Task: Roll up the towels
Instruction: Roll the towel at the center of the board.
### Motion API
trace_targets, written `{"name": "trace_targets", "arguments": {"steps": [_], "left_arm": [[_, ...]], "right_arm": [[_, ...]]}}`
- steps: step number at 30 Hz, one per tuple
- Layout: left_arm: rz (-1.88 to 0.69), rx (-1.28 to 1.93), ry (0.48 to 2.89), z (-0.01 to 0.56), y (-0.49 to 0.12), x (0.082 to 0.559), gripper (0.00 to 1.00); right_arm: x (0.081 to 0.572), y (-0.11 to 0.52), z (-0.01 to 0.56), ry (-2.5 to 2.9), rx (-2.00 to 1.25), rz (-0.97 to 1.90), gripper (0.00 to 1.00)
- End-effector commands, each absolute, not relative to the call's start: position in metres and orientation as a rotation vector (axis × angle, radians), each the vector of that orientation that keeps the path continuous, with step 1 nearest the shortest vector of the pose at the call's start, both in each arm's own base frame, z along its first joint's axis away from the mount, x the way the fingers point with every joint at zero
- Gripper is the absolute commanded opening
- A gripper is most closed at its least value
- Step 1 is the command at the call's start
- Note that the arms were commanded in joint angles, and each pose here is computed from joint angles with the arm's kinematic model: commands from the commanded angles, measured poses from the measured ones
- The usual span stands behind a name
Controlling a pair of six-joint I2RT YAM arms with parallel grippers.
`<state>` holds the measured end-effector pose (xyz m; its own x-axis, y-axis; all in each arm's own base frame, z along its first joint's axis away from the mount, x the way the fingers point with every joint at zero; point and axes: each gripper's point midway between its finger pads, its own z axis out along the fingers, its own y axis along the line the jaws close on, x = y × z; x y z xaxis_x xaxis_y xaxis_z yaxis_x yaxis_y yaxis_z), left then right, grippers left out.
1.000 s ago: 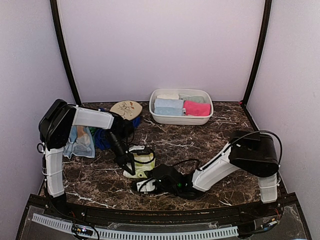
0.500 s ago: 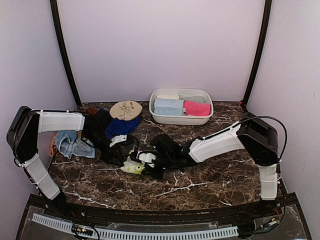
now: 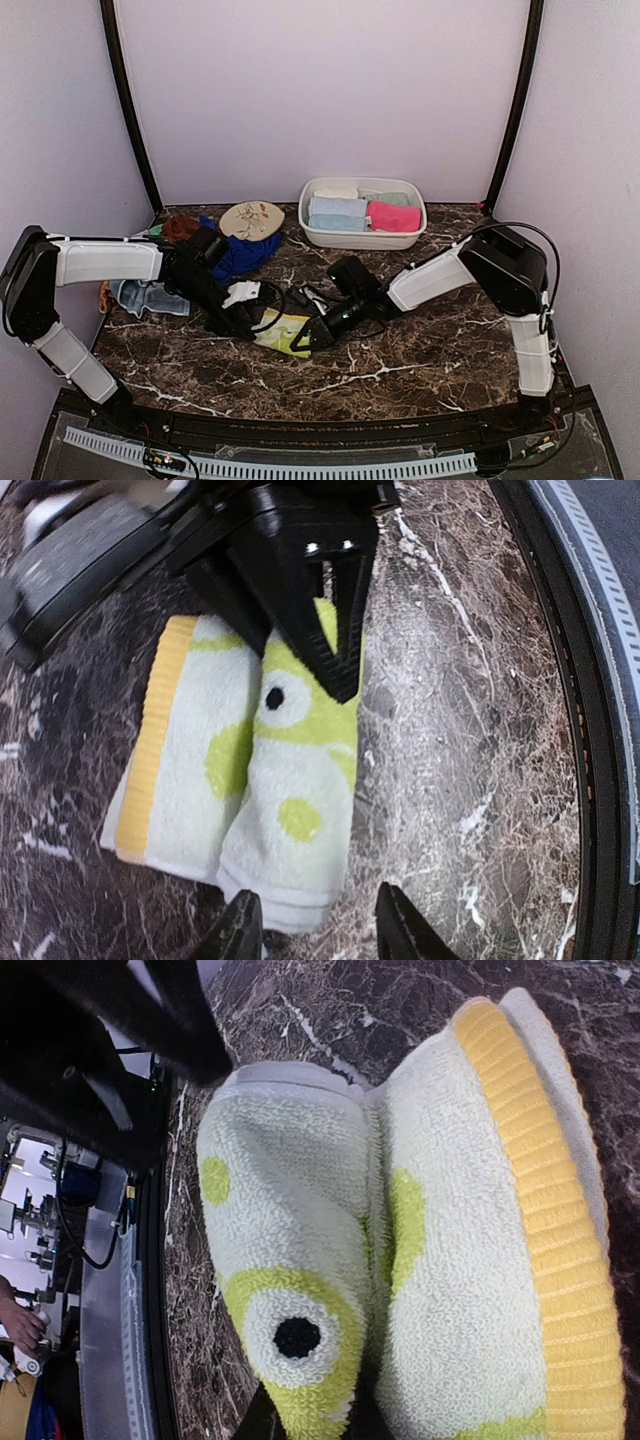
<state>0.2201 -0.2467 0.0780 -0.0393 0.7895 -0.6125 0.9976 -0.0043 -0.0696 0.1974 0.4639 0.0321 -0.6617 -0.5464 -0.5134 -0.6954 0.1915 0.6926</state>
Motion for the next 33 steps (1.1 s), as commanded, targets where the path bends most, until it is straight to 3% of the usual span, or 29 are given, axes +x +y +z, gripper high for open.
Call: {"name": "trace_targets", "arguments": {"steps": [1, 8, 10, 15, 21, 23, 24, 25, 30, 33], "left_arm": [[-0.593, 1.949, 1.749, 0.079, -0.276, 0.226, 0.41], [-0.504, 1.974, 1.787, 0.061, -0.289, 0.244, 0.41], [-0.521, 1.962, 1.827, 0.055, -0.290, 0.245, 0.35], [-0.598, 1.930, 2.004, 0.036, -0.284, 0.243, 0.03], [-0.749, 1.887, 2.152, 0.025, -0.278, 0.240, 0.00], [-0.787, 1.904, 2.194, 0.020, -0.278, 0.237, 0.00], [-0.799, 1.912, 2.217, 0.017, -0.277, 0.235, 0.00], [-0.802, 1.919, 2.230, 0.015, -0.278, 0.236, 0.00], [-0.823, 1.899, 2.317, 0.009, -0.272, 0.248, 0.00], [-0.830, 1.894, 2.342, 0.007, -0.273, 0.250, 0.00]], "right_arm": [[0.189, 0.444, -0.001, 2.536, -1.076, 1.515, 0.00], [0.191, 0.441, -0.005, 2.551, -1.052, 1.526, 0.00], [0.193, 0.443, -0.002, 2.533, -1.051, 1.531, 0.03], [0.202, 0.441, 0.013, 2.435, -1.011, 1.510, 0.24], [0.231, 0.432, 0.055, 2.220, -0.958, 1.299, 0.46], [0.238, 0.423, 0.072, 2.109, -0.975, 1.165, 0.57], [0.240, 0.417, 0.080, 2.052, -0.992, 1.084, 0.70], [0.238, 0.411, 0.081, 2.012, -1.030, 0.985, 0.98], [0.230, 0.390, 0.078, 1.787, -1.266, 0.274, 1.00], [0.236, 0.373, 0.086, 1.594, -1.226, -0.187, 1.00]]}}
